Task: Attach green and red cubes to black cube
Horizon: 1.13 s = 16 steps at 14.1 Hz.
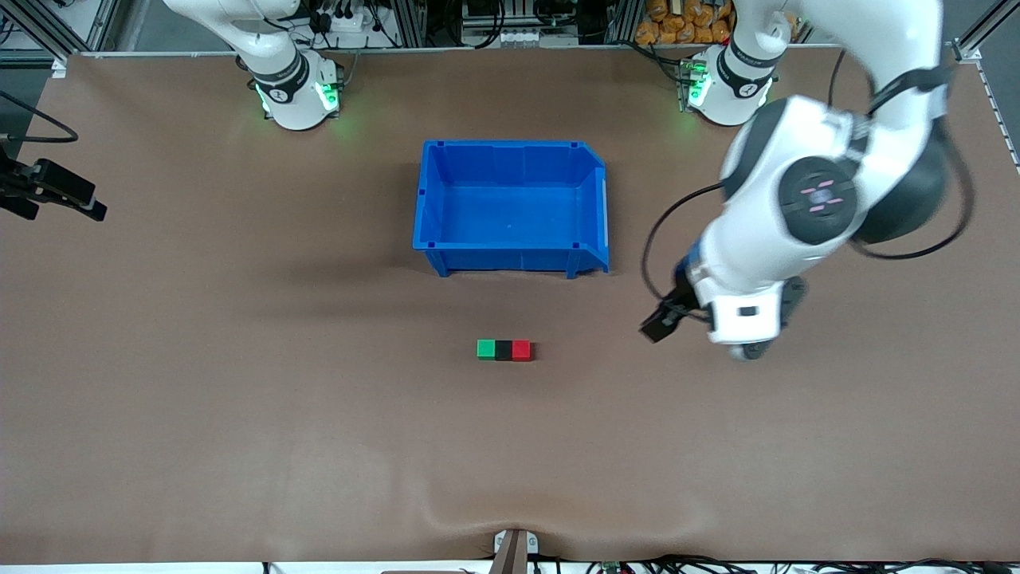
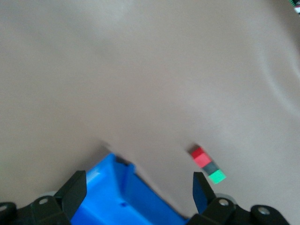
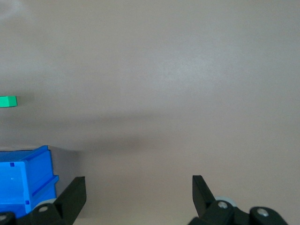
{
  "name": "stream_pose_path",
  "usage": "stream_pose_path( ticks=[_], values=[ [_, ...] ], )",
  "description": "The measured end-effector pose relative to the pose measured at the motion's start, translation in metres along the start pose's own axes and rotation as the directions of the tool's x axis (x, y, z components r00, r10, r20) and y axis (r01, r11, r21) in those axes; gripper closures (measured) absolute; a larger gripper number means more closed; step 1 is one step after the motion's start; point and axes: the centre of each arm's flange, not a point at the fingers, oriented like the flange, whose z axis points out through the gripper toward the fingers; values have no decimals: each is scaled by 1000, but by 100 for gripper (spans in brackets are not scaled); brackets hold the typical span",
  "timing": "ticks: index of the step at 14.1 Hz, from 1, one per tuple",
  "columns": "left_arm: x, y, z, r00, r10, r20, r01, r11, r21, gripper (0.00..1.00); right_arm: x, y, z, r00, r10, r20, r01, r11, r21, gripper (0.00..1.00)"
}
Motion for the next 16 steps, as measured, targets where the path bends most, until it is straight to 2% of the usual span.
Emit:
stream_pose_path(
  ticks=[3,6,11,13,16],
  values=[
    [14,-30,-28,988,154,-17,-154,988,31,0,0,0,0,1000,1,1,-1,1000,0,0],
    [26,-55,-44,962,272,4,-272,961,54,0,0,0,1,1000,1,2,-1,1000,0,0],
    [53,-94,-61,887,458,61,-462,884,76,0,1,0,1,1000,1,2,-1,1000,0,0],
    [68,-109,-67,872,485,68,-489,870,71,0,1,0,1,1000,1,2,-1,1000,0,0],
    [74,-116,-71,872,484,71,-489,869,74,0,1,0,1,1000,1,2,-1,1000,0,0]
  ],
)
